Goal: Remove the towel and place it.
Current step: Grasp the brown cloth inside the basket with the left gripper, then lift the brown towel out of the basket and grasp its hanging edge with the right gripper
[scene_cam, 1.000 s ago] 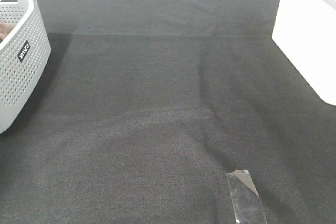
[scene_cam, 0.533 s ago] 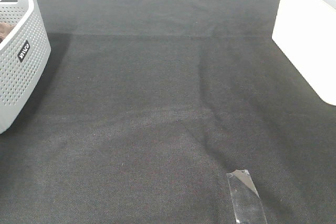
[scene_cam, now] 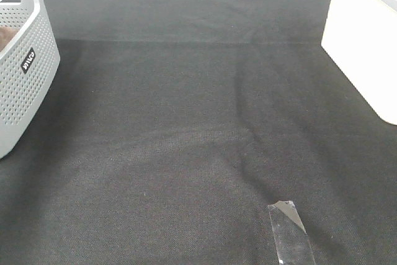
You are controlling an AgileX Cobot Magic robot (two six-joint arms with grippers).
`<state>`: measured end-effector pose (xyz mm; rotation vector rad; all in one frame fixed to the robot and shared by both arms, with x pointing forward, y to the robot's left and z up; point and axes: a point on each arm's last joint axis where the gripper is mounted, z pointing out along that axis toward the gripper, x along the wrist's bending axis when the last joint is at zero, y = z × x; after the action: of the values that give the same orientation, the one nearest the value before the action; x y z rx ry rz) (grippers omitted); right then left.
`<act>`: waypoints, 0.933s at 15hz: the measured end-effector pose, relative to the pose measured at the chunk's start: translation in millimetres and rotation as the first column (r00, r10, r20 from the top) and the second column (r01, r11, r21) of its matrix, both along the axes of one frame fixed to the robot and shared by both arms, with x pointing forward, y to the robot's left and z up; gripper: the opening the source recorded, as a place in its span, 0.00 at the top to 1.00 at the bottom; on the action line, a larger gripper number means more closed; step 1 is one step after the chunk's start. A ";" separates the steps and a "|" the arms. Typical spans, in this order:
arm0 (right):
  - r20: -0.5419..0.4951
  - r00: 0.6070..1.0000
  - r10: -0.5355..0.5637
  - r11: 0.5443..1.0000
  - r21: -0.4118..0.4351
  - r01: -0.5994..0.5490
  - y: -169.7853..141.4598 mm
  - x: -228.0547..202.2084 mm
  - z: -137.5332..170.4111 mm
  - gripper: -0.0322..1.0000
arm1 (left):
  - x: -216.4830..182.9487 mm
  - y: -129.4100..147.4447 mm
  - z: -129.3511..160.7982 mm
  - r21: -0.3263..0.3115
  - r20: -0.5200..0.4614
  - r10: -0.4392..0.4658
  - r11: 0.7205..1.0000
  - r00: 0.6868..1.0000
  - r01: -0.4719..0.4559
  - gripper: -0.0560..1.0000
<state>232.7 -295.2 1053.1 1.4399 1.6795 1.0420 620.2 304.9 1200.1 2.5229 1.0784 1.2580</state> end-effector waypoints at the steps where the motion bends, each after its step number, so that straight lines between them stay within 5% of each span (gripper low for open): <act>1: 0.000 1.000 0.000 1.000 0.000 0.000 0.0 0.0 0.0 0.06 | -9.4 -17.9 12.1 -0.016 0.040 -0.038 0.999 0.998 0.039 0.95; 7: 0.000 1.000 0.000 1.000 0.000 0.000 0.0 0.0 0.0 0.06 | -69.1 -95.9 65.4 -0.085 0.228 -0.208 0.969 0.951 0.232 0.95; 9: -0.012 1.000 0.021 1.000 0.002 -0.021 2.4 4.6 3.2 0.06 | -86.2 -134.0 77.3 -0.205 0.288 -0.237 0.931 0.928 0.302 0.95; 11: 0.030 0.989 0.147 0.989 0.004 -0.147 14.3 20.2 14.9 0.06 | -100.2 -164.9 82.8 -0.269 0.341 -0.273 0.888 0.900 0.372 0.95; 14: 0.133 0.916 0.379 0.924 -0.011 -0.381 37.7 56.4 32.9 0.06 | -110.2 -209.6 72.1 -0.196 0.335 -0.384 0.865 0.861 0.462 0.95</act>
<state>289.1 -257.5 1086.0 1.0440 1.8992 1.3304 509.9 95.2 1272.2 2.1269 0.5358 1.1983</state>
